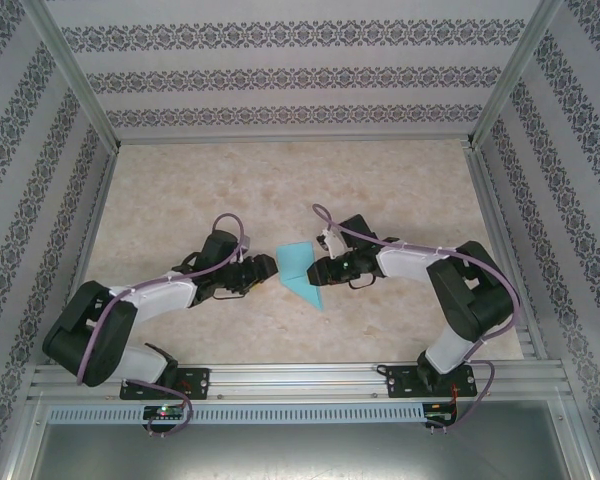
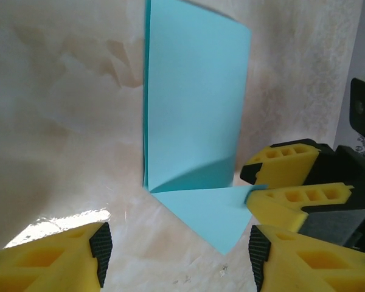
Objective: Fold a paper plane with a square sheet of paper (fold left side to right side)
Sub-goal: Fourth fold the wing at the center of the table.
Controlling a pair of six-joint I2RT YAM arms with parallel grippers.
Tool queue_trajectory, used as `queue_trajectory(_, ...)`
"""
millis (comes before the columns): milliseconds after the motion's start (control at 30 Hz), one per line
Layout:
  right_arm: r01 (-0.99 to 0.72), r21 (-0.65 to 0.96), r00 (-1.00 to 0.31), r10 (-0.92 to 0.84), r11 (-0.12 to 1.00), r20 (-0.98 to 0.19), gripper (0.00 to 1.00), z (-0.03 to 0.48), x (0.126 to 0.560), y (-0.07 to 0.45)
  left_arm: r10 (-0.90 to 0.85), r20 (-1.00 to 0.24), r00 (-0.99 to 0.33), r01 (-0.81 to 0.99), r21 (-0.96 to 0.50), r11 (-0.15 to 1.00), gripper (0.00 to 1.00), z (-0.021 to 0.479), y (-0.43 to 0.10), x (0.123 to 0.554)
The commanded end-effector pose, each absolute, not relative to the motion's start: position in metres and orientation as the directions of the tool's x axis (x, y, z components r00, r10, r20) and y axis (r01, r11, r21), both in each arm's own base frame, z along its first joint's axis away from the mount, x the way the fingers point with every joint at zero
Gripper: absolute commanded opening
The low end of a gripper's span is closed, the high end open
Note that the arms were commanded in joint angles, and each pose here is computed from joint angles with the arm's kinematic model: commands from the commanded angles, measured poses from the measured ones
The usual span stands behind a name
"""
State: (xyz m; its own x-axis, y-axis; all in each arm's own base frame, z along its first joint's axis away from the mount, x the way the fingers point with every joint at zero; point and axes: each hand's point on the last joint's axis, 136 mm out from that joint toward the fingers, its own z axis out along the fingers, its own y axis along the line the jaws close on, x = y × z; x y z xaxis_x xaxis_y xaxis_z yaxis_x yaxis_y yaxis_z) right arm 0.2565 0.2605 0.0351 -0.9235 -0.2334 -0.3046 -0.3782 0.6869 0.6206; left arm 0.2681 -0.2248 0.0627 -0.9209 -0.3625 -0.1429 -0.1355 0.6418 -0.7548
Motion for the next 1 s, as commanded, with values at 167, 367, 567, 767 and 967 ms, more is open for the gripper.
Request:
queue_trajectory(167,-0.413,0.608,-0.907,-0.247,0.678,-0.341,0.04,0.041,0.262,0.26,-0.357,-0.146,-0.923,-0.125,-0.762,0.635,0.65,0.068,-0.248,0.277)
queue_trajectory(367,-0.393,0.592,-0.914,-0.227,0.703,-0.337,0.0,0.039,0.264,0.249,-0.327,-0.15,-0.933,-0.113,-0.741,0.662,0.66,0.065,-0.259,0.277)
queue_trajectory(567,-0.391,0.603,-0.915,-0.225,0.695,-0.334,0.0,0.041,0.261,0.249,-0.302,-0.149,-0.942,-0.094,-0.746,0.659,0.64,0.065,-0.269,0.28)
queue_trajectory(767,-0.392,0.595,-0.914,-0.223,0.702,-0.339,0.11,0.042,0.261,0.247,-0.275,-0.153,-0.949,-0.065,-0.76,0.647,0.52,0.069,-0.285,0.286)
queue_trajectory(967,-0.407,0.482,-0.889,-0.216,0.775,-0.404,0.39,0.055,0.263,0.225,-0.278,-0.168,-0.946,-0.048,-0.775,0.63,0.46,0.079,-0.292,0.291)
